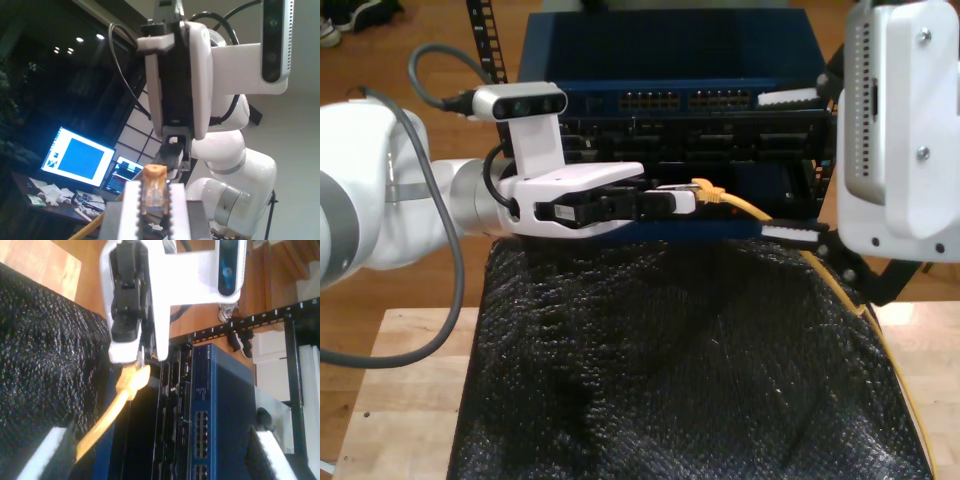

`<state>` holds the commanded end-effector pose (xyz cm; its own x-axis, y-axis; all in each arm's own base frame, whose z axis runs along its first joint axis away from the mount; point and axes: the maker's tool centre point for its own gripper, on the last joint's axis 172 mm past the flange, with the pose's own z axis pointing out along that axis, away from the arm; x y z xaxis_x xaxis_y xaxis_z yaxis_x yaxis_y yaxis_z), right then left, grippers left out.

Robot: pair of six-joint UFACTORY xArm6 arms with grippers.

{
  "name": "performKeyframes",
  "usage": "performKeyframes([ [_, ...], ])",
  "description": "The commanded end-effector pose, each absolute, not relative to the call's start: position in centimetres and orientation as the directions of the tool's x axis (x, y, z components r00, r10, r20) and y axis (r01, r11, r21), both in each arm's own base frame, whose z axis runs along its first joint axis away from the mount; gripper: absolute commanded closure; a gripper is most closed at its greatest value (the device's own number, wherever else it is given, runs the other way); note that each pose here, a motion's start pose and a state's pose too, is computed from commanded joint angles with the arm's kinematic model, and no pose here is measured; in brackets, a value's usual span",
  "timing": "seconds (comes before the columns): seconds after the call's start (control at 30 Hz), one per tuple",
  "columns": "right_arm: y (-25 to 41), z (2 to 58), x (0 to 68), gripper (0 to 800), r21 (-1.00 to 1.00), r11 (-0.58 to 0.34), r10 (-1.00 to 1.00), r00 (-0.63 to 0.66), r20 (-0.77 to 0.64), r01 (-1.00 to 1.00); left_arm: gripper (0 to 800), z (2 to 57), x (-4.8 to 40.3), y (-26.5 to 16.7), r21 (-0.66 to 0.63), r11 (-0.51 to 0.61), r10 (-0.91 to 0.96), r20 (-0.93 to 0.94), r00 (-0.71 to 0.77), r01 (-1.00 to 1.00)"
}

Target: Grab the cable and plug it in

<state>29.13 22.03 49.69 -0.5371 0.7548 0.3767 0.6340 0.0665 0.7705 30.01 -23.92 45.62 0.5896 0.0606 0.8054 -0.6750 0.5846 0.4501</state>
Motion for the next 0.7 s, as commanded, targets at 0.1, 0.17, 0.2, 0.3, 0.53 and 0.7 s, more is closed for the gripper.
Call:
performKeyframes([
  [0.1, 22.4, 49.7, 28.9, 1, 0.77, 0.073, 0.748, -0.545, 0.378, 0.634, 786, 45.7, 30.1, -23.9, 0.447, 0.584, 0.06, 0.808, 0.586, -0.677],
  [0.17, 22.4, 49.7, 28.8, 1, 0.77, 0.072, 0.748, -0.545, 0.379, 0.634, 786, 45.8, 30.1, -23.9, 0.448, 0.584, 0.061, 0.807, 0.587, -0.677],
  [0.2, 22.4, 49.7, 28.8, 1, 0.77, 0.072, 0.748, -0.545, 0.379, 0.634, 786, 45.8, 30.1, -23.9, 0.447, 0.584, 0.063, 0.807, 0.588, -0.677],
  [0.3, 22.4, 49.4, 28.9, 1, 0.767, 0.075, 0.748, -0.545, 0.379, 0.637, 786, 46.3, 30.3, -23.8, 0.445, 0.59, 0.076, 0.801, 0.594, -0.674],
  [0.53, 22.6, 48.9, 29.0, 7, 0.763, 0.076, 0.749, -0.542, 0.381, 0.642, 783, 47.0, 30.1, -23.6, 0.43, 0.607, 0.09, 0.799, 0.595, -0.669],
  [0.7, 22.8, 49.4, 29.4, 8, 0.775, 0.063, 0.746, -0.546, 0.382, 0.629, 779, 47.0, 30.0, -23.6, 0.43, 0.608, 0.089, 0.799, 0.595, -0.668],
])
